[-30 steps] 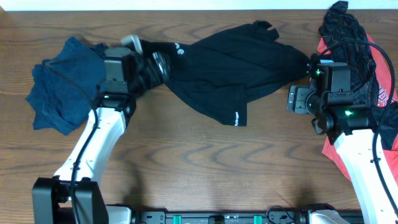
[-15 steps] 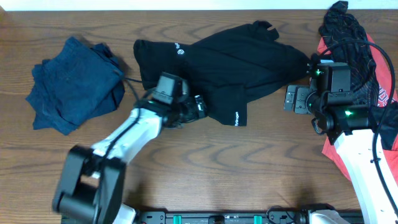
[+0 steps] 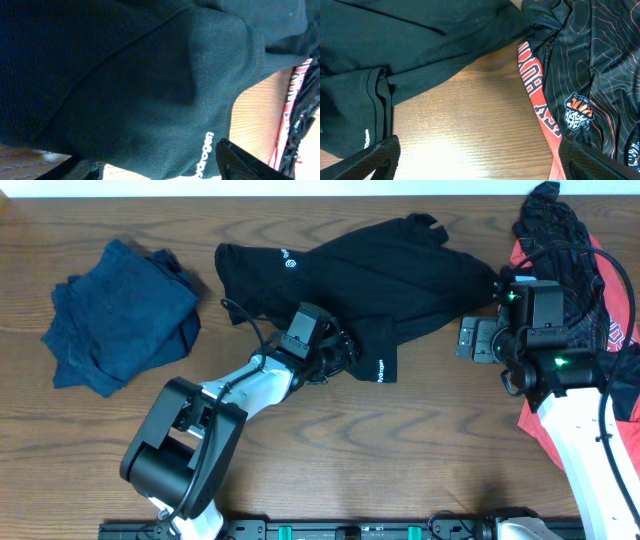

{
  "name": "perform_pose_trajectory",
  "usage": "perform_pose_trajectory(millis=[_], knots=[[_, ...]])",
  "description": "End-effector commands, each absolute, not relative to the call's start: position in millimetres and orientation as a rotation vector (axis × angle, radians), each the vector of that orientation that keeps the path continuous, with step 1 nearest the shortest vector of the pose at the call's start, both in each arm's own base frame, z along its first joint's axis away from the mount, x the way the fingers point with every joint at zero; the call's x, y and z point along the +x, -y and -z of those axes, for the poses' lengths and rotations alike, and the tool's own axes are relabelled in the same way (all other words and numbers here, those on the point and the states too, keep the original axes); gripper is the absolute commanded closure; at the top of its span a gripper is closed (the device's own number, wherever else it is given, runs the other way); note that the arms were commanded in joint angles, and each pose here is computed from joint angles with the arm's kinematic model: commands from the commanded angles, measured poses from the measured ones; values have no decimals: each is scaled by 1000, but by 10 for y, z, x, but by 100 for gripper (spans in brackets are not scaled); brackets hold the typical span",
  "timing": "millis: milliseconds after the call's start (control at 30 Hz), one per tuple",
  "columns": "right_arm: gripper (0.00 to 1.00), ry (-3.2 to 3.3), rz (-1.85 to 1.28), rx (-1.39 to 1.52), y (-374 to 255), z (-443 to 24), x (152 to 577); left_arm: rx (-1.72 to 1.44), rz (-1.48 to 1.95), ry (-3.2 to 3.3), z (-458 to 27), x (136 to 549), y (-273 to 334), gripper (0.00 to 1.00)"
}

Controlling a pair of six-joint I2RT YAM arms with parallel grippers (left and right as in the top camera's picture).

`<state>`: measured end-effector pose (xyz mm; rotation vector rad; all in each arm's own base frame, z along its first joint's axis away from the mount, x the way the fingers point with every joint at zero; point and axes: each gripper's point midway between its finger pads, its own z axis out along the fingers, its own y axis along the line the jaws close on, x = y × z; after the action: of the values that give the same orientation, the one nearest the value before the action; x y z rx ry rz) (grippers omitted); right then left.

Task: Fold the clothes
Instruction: 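Grasp the black shirt's left and right edges with both grippers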

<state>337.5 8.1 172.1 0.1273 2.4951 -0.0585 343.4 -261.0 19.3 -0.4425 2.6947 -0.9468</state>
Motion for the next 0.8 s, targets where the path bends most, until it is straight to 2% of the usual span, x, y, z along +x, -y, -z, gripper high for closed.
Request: perform_pose_trajectory(millis=[0,100,167,233,300,367,400,633,767], knots=[[1,-2474,59,137,-60,-1789,3395,-516,779,-2703,39,3452,2442,35],[1,-2475,59,137,-60,-1789,3395,-532,723,-2679,52,3504,2373,41],[1,-2475,59,137,-60,-1788,3394,-542,691,-2665,59,3532,2332,50],[1,-2475,59,137,-60,-1789,3395,-553,652,-2648,66,3565,2283,51],[1,-2475,59,137,-60,-1789,3395,-563,614,-2632,74,3595,2232,59],[1,-2475,59,137,-60,-1787,3393,-566,604,-2629,77,3600,2219,78],[1,-2475,59,137,-60,-1788,3394,-566,604,-2630,77,3599,2220,94],[1,-2482,61,137,-58,-1778,3380,-435,650,-2775,73,3312,2257,94],[1,-2490,63,136,-56,-1765,3363,-300,562,-2893,-205,2972,1952,94]])
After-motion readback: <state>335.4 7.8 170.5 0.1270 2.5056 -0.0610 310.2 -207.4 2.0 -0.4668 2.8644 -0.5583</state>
